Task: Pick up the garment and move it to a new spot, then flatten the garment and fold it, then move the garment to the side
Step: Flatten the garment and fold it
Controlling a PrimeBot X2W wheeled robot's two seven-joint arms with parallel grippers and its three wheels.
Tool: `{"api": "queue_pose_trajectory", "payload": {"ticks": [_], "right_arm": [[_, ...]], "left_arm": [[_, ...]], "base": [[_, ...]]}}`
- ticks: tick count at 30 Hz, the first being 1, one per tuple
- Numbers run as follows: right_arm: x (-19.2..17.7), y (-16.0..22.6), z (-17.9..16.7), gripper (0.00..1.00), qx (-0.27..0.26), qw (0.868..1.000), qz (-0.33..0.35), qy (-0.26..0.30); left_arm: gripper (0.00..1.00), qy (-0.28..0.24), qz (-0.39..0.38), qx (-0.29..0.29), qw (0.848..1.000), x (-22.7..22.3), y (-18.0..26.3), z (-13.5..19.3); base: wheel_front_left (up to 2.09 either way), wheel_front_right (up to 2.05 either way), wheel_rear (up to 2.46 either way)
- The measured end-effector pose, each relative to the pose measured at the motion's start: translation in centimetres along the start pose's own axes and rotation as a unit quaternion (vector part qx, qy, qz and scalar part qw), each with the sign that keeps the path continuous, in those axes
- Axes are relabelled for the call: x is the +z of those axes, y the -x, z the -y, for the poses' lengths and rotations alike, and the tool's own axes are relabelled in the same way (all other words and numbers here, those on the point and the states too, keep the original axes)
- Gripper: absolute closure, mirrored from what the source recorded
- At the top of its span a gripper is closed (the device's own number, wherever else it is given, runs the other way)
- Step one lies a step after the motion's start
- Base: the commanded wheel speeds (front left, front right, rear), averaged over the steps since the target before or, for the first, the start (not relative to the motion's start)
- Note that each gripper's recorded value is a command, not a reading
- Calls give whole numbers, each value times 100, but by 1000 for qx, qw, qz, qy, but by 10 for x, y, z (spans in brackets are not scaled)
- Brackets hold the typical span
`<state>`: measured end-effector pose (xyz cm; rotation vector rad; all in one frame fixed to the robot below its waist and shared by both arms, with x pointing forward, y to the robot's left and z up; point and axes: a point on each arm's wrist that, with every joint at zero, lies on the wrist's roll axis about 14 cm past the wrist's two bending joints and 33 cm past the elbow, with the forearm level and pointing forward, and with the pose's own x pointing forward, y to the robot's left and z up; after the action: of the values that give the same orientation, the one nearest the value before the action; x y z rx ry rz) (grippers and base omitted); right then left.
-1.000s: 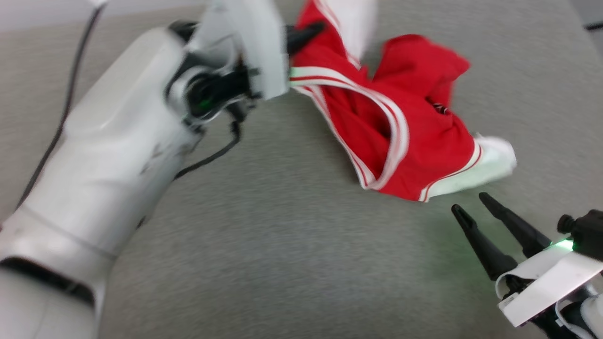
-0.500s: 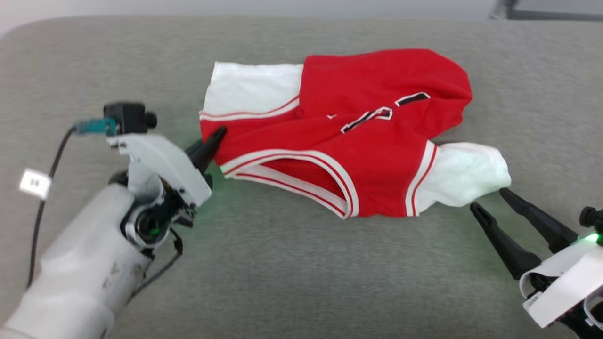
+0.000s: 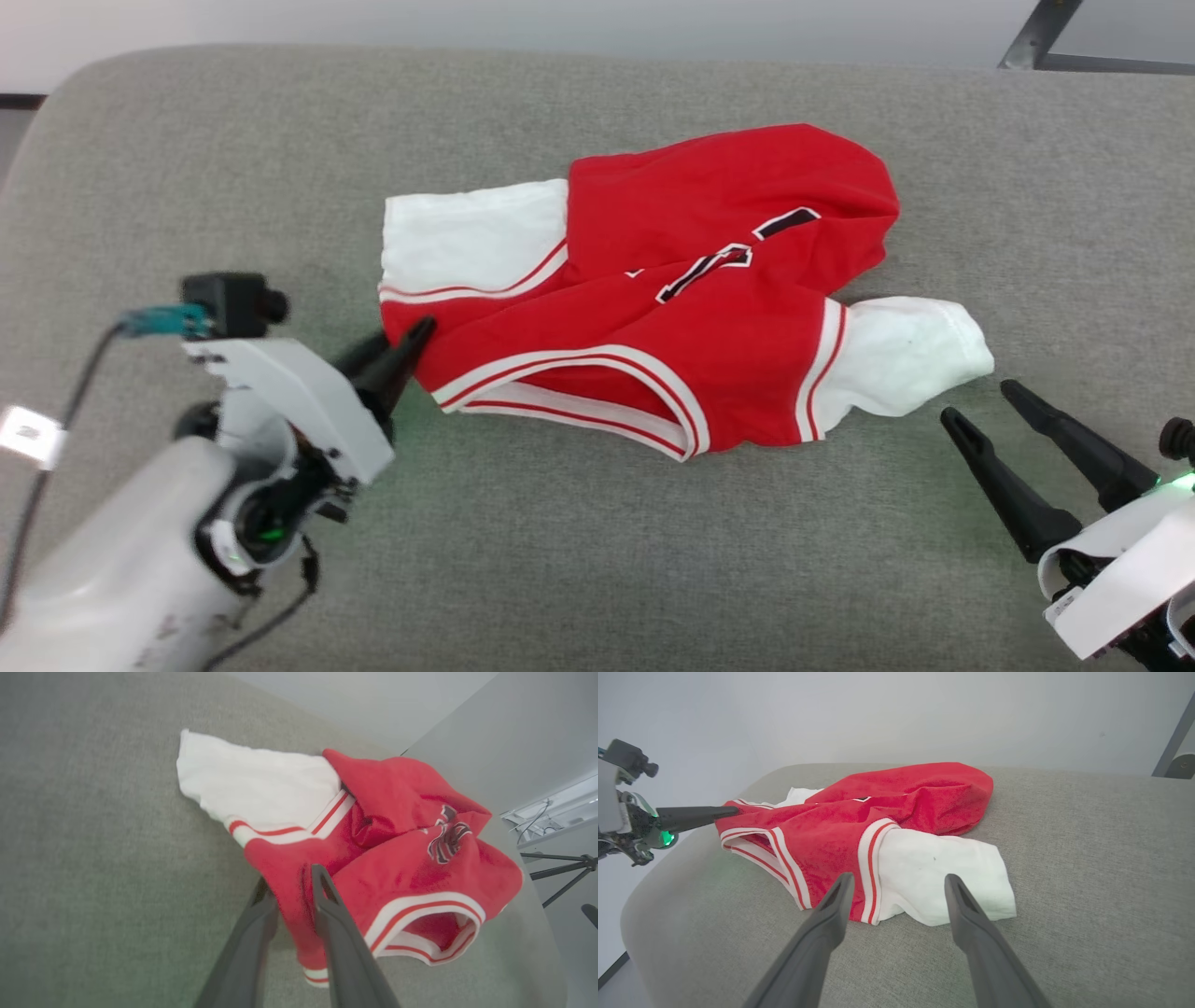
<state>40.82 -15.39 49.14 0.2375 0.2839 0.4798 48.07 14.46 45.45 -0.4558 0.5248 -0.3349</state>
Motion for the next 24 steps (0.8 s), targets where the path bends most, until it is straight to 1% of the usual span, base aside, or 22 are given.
{"api": "queue_pose_trajectory", "payload": {"ticks": [3,7,9,12,15,17,20,22,24], "right_arm": [[-1,5,8,0,-15,1000,-2,6],[-7,10,11,0,-27,1000,-7,3],[-9,11,12,0,-31,999,-8,2],[-13,14,16,0,-41,999,-12,1],[-17,15,19,0,-42,998,-33,19],[-18,14,25,0,-43,996,-59,43],[-13,11,41,0,-51,991,-97,76],[-7,6,54,0,-59,986,-120,100],[-3,-1,57,0,-54,984,-138,100]], "left_arm": [[0,-20,16,-3,1000,18,5,3],[0,-61,22,3,998,42,12,2],[0,-91,23,11,996,58,12,0],[0,-114,22,11,993,74,7,4],[0,-132,8,13,991,76,-1,5],[0,-143,12,9,990,78,-7,9],[0,-151,19,-12,988,71,-17,24],[0,-165,22,-16,986,64,-18,28],[0,-167,27,-19,985,58,-17,29]], "base": [[0,0,0],[0,0,0],[0,0,0],[0,0,0],[0,0,0],[0,0,0],[0,0,0],[0,0,0],[0,0,0]]}}
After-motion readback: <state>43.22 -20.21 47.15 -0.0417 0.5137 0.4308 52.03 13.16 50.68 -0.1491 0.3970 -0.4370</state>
